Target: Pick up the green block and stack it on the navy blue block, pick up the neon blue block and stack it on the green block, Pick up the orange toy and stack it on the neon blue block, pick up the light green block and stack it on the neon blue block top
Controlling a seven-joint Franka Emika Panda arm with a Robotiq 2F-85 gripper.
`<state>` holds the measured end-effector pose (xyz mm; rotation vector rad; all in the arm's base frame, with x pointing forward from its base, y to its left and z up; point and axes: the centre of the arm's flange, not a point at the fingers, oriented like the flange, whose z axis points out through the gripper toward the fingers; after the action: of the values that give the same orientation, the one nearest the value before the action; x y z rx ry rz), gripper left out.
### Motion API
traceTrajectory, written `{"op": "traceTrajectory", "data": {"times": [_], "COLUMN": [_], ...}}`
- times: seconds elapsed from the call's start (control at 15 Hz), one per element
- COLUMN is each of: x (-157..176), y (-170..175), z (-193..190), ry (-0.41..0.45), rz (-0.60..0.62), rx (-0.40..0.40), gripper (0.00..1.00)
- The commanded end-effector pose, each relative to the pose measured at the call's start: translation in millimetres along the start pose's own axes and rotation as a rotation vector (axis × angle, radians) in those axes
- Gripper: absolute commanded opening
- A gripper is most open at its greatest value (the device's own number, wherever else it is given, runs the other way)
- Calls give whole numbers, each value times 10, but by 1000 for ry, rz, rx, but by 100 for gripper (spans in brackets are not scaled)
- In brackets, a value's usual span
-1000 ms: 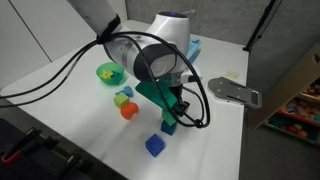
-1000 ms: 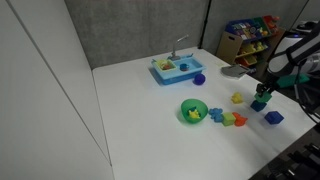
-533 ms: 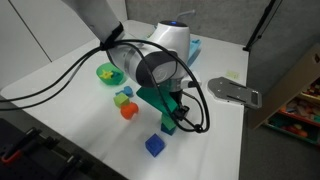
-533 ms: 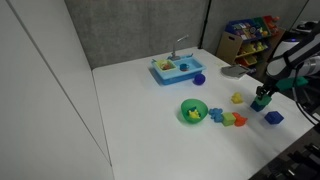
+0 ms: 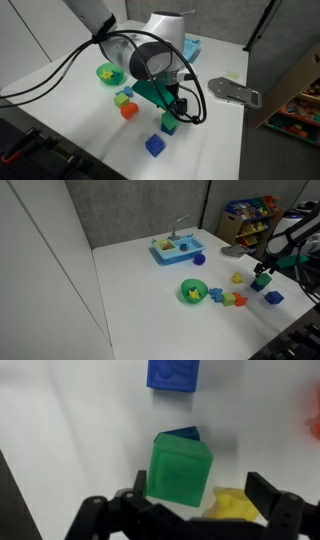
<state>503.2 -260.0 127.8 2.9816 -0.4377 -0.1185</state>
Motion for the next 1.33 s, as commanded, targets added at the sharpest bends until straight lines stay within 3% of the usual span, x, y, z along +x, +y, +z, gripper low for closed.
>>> {"op": "traceTrajectory", "data": {"times": [0.0, 0.53, 1.27], "x": [-325, -743, -881], "y": [22, 171, 218], "z": [-190, 171, 684], "ry": [-10, -27, 2], "rz": [11, 21, -31], "rx": [15, 28, 14], "gripper": [100, 100, 100]}}
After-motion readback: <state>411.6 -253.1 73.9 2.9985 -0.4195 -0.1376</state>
